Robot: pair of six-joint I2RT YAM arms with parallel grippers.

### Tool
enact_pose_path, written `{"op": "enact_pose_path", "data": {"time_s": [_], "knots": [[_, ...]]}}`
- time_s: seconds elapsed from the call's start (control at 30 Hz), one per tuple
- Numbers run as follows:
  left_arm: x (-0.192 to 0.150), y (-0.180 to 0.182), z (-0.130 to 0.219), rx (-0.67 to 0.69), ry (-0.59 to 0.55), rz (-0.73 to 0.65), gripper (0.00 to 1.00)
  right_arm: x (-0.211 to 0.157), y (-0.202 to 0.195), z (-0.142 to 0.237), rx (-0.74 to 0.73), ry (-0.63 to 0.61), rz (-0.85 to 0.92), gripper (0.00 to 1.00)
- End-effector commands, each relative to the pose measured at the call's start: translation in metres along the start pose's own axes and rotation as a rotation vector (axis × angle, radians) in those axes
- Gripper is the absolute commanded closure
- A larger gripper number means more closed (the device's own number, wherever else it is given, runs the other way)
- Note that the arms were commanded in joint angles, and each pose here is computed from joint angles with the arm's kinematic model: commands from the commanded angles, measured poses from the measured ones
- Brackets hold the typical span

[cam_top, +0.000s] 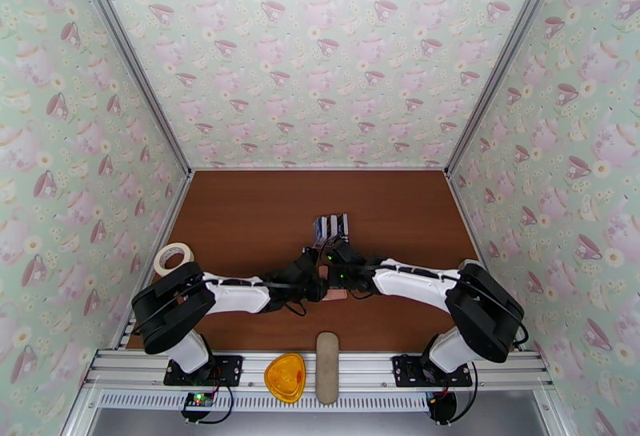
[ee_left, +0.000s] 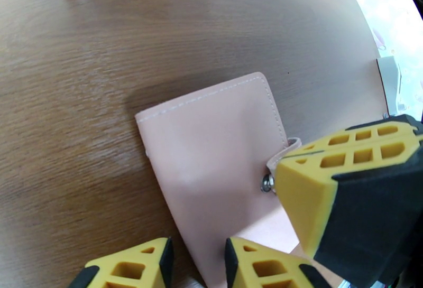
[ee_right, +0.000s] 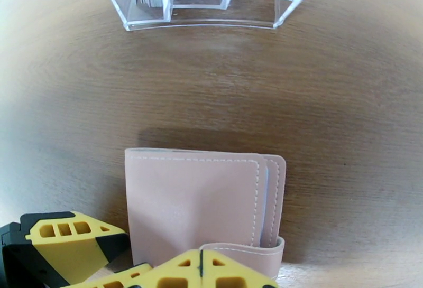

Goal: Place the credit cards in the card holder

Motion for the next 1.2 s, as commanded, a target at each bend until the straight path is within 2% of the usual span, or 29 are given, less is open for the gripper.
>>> {"op": "enact_pose_path", "data": {"time_s": [0.0,1.17], "knots": [[-0.018,0.028,-0.004,0.095,0.071,0.014,0.65,-0.01,0.006,-0.008,0.026,0.042,-0.012,1.0],[-0.017,0.033,-0.009,0.124,0.083,0.031,0.65,-0.07,-0.007,-0.023,-0.02,0.141,-0.043,1.0]]}}
Point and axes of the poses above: each hand's point on the last joint's axis, 136 mm out from that joint toward the fingers, its own z axis back along the fingers, its own y axis along the line the jaws close on, x = y × z, the point moved 3 cm from there along z, back along the fingers, and after that the axes turned 10 degrees about z, right-handed, at the moved point
